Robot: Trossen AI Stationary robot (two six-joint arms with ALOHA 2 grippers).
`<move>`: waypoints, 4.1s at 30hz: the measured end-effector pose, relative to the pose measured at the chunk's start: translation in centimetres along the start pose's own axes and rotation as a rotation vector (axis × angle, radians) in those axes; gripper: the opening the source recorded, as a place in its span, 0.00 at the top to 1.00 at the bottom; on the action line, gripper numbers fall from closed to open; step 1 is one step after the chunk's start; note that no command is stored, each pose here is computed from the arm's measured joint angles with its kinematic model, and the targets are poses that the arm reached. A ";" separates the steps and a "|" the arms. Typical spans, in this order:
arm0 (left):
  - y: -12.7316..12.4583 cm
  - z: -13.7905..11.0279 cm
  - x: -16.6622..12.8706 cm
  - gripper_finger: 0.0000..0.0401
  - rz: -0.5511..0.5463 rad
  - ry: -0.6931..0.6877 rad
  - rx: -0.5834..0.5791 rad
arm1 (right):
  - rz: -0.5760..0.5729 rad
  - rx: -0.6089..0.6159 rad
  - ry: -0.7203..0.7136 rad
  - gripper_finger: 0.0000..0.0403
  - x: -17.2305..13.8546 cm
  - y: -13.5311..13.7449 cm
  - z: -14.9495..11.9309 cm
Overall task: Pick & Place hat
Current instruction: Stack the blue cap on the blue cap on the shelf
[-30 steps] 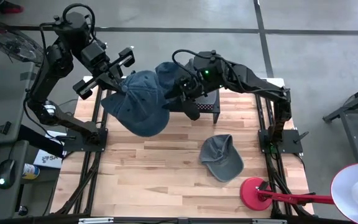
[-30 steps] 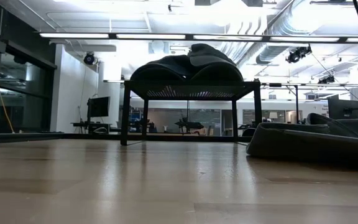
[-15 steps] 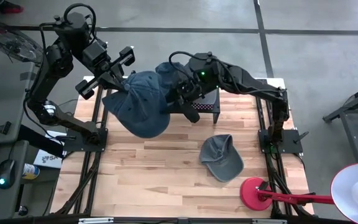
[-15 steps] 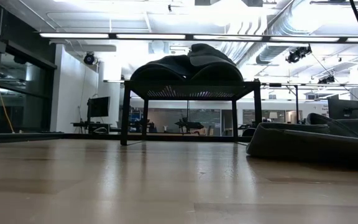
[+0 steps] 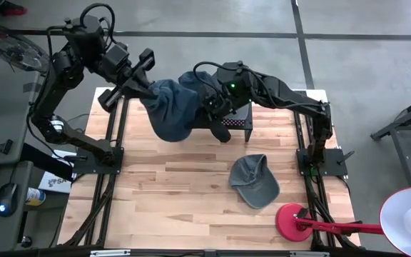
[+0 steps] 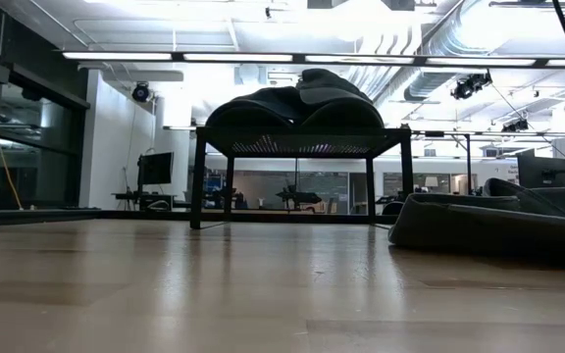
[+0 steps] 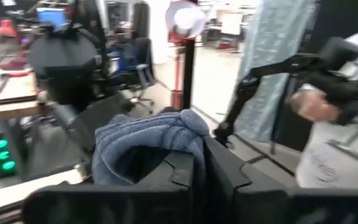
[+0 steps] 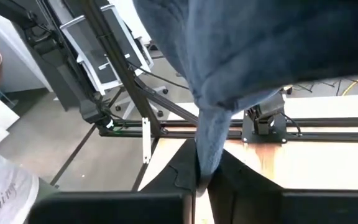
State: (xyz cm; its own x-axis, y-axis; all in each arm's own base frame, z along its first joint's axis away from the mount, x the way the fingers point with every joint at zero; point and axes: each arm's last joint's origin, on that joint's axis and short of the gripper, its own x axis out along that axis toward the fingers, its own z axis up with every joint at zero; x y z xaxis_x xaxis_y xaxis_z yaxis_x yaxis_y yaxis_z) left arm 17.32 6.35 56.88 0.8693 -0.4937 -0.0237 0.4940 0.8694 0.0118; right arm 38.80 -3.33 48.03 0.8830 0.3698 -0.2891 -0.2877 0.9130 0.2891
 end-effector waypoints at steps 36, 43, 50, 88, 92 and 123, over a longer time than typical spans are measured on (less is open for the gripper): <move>-4.3 -0.5 -1.4 0.34 0.653 0.431 0.264 | -0.365 0.063 0.231 0.99 -3.8 0.6 -2.0; -4.8 -2.5 2.2 0.34 0.623 0.720 0.383 | -0.402 0.075 0.233 0.99 -4.2 -0.1 -2.0; -5.0 -3.3 5.7 0.34 0.809 0.903 0.576 | -0.415 0.085 0.236 0.99 -4.5 -0.7 -2.0; -5.6 -2.3 6.3 0.34 0.806 0.825 0.662 | -0.265 0.038 0.245 0.99 -3.7 0.7 -2.0; -5.5 -2.5 6.6 0.35 0.806 0.824 0.645 | -0.263 0.038 0.246 0.99 -3.6 0.7 -2.1; -5.5 -2.6 6.4 0.94 0.879 0.796 0.534 | -0.361 0.057 0.234 0.84 -3.7 0.4 -2.0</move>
State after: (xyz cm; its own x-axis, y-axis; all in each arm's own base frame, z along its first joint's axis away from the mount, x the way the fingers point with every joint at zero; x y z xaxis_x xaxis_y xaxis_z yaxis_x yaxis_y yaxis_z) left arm 20.12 -1.52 54.04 0.7468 0.5418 -0.3857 -0.1280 0.6862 0.7161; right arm 34.63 -3.97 47.39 0.8132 0.0633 -0.5785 0.0513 0.9824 0.1797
